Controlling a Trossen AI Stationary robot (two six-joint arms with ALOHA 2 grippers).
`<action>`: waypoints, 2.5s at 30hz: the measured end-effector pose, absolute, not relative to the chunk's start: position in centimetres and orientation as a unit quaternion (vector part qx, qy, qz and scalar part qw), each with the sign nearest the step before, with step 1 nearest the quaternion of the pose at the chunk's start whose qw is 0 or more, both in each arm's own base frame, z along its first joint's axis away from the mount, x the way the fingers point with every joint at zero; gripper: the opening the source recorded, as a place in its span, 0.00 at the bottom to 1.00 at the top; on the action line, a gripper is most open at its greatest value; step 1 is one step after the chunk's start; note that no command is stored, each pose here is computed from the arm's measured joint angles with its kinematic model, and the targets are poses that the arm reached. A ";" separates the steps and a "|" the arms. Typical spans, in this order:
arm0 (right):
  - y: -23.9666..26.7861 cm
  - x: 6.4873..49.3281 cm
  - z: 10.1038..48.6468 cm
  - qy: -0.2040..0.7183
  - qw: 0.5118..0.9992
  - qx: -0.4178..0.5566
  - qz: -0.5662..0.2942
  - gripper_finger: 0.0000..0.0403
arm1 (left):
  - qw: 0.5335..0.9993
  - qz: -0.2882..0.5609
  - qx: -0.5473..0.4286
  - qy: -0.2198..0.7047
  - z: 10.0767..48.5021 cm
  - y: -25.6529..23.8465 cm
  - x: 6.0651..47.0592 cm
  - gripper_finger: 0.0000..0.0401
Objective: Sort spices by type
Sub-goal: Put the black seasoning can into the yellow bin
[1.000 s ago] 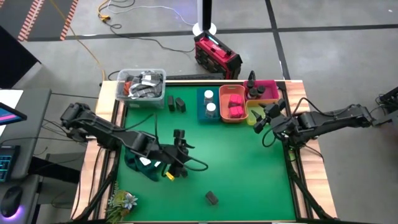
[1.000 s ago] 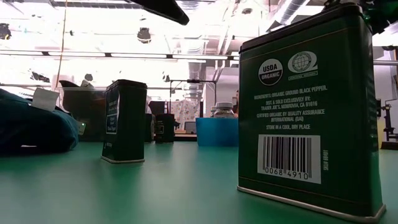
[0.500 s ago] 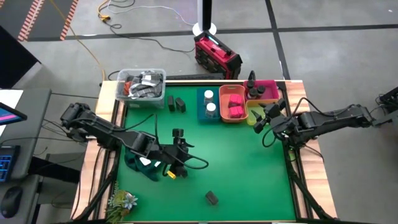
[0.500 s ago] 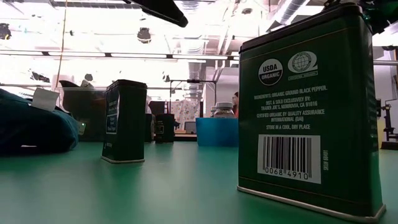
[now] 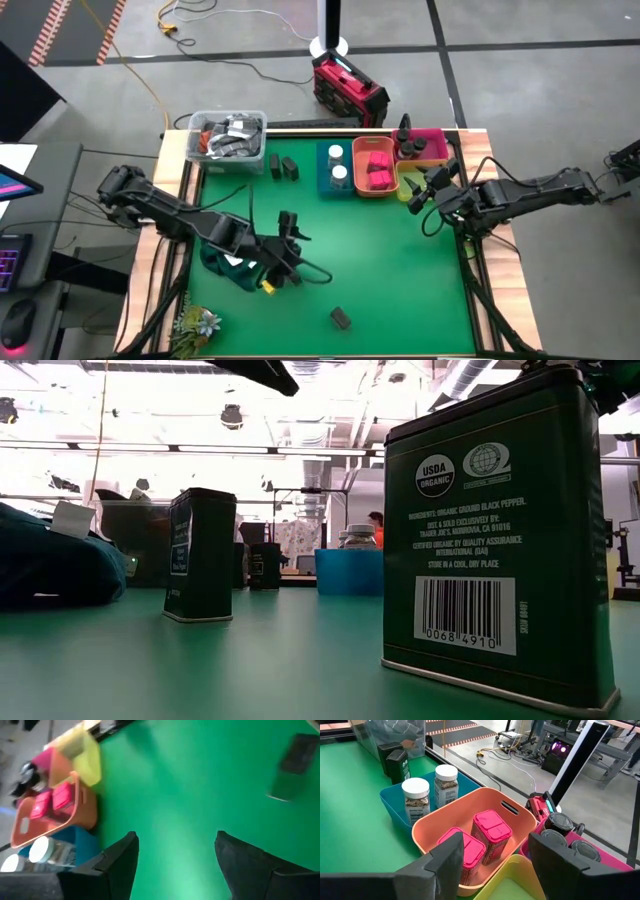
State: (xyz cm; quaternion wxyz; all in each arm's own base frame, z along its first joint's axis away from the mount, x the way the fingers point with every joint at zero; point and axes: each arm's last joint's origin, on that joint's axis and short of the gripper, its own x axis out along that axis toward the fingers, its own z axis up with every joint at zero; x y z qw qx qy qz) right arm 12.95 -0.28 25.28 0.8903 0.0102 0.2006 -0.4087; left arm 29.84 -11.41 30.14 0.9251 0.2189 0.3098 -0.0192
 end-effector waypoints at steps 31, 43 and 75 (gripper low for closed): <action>-0.3 13.0 25.3 0.201 0.891 0.004 -0.407 0.62 | 0.842 -0.157 0.152 0.494 24.3 -13.6 31.8 0.62; -0.3 13.0 25.4 0.197 0.892 0.006 -0.406 0.62 | 0.834 -0.160 0.176 0.498 22.6 -13.4 31.3 0.62; -0.3 13.0 25.4 0.198 0.892 0.002 -0.405 0.62 | 0.900 -0.095 0.143 0.399 22.9 -5.9 35.4 0.34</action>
